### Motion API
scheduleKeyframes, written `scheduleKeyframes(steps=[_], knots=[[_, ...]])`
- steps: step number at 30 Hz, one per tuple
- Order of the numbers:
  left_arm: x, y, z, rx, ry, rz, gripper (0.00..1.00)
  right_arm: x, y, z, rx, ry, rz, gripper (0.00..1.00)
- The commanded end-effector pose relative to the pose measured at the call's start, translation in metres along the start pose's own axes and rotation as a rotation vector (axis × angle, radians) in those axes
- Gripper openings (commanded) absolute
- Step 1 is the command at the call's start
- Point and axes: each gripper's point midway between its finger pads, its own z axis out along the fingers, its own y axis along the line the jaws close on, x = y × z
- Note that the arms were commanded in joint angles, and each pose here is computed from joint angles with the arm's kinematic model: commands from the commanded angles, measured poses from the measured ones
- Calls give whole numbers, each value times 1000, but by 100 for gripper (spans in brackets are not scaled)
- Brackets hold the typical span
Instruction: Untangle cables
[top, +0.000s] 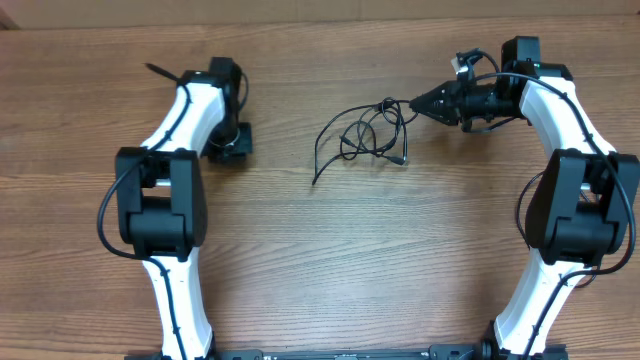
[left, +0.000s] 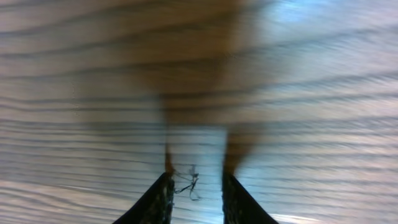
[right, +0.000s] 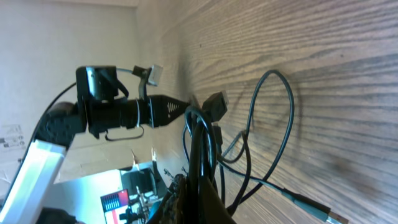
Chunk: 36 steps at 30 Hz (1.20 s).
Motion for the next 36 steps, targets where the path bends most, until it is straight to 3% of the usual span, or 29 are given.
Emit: scheduleKeyframes(steps=[1, 4, 8, 19, 36], knots=[[8, -8, 14, 110, 58, 39, 34, 3, 25, -2, -18, 2, -121, 4], [16, -51, 0, 381, 72, 214, 41, 11, 29, 10, -12, 35, -140, 4], [30, -76, -41, 574, 103, 304, 41, 18, 35, 23, -17, 66, -160, 4], [51, -128, -131, 861, -38, 547, 44, 46, 57, 65, -32, 167, -227, 4], [37, -167, -137, 871, -131, 576, 33, 62, 70, 90, -39, 220, -284, 4]])
